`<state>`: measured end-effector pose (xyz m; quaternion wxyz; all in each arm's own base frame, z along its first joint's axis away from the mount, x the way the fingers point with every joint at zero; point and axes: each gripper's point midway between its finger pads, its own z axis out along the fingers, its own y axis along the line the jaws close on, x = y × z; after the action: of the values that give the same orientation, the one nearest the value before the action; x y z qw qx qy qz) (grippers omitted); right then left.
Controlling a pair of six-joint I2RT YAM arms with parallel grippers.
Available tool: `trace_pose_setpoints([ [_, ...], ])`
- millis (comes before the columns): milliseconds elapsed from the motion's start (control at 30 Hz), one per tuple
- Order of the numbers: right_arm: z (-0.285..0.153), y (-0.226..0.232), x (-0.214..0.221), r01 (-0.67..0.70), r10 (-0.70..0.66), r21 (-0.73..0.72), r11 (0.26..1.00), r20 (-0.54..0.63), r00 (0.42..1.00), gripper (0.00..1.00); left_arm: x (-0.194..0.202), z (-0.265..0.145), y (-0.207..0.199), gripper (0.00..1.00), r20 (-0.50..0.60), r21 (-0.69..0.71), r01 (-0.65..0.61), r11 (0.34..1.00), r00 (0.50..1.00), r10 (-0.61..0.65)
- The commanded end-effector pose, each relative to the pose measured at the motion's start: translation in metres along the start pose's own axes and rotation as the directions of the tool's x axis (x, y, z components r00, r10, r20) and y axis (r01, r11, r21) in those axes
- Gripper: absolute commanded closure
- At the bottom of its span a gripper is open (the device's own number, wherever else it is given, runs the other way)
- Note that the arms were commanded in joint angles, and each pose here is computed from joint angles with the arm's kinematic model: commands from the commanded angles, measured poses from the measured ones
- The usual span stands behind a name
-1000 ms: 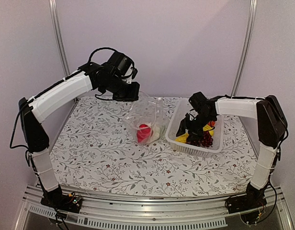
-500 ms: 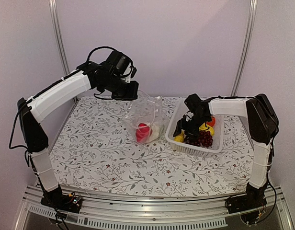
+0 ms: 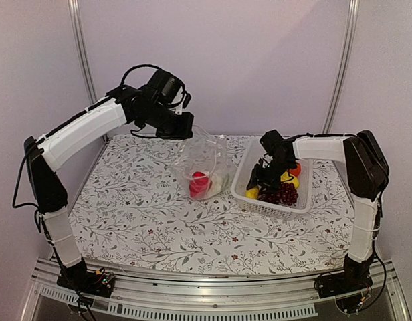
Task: Place the food in the zip-top bag and seal the zipper
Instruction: Pick up the fake fruit from the bin, then place the fake fruit in the zipper food storage bag.
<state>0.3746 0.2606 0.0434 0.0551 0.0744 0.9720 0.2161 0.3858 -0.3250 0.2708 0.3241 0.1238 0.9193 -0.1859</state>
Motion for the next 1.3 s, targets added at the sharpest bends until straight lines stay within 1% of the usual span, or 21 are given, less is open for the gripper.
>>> trace_pose_setpoints([
  [0, -0.015, 0.0, -0.017, 0.008, -0.009, 0.015, 1.0, 0.067, 0.998, 0.53, -0.014, -0.001, -0.002, 1.0, 0.031, 0.019, 0.006, 1.0, 0.999, -0.007],
  [200, -0.036, 0.017, -0.024, 0.036, -0.033, -0.029, 0.999, 0.102, 0.994, 0.54, -0.016, 0.006, -0.006, 1.0, 0.026, 0.032, 0.013, 0.999, 1.0, -0.014],
  [500, -0.064, 0.031, -0.029, 0.077, -0.067, -0.059, 0.995, 0.155, 0.986, 0.56, -0.018, 0.013, -0.008, 1.0, 0.026, 0.039, 0.018, 0.999, 0.999, -0.019],
  [633, -0.09, 0.043, -0.033, 0.126, -0.107, -0.08, 0.989, 0.213, 0.971, 0.57, -0.017, 0.017, -0.007, 1.0, 0.023, 0.037, 0.021, 0.999, 0.999, -0.022],
  [800, -0.14, 0.062, -0.038, 0.217, -0.172, -0.108, 0.97, 0.326, 0.93, 0.58, -0.02, 0.022, -0.013, 1.0, 0.021, 0.067, 0.033, 0.997, 0.999, -0.035],
  [967, -0.191, 0.086, -0.039, 0.313, -0.22, -0.151, 0.938, 0.44, 0.871, 0.59, -0.024, 0.028, -0.018, 1.0, 0.021, 0.092, 0.051, 0.994, 0.998, -0.054],
  [1133, -0.237, 0.113, -0.033, 0.39, -0.218, -0.234, 0.89, 0.534, 0.817, 0.62, -0.021, 0.034, -0.02, 1.0, 0.002, 0.109, 0.073, 0.991, 0.997, -0.074],
  [1267, -0.265, 0.135, -0.026, 0.468, -0.242, -0.262, 0.844, 0.592, 0.769, 0.65, -0.02, 0.036, -0.024, 1.0, -0.006, 0.128, 0.076, 0.989, 0.997, -0.076],
])
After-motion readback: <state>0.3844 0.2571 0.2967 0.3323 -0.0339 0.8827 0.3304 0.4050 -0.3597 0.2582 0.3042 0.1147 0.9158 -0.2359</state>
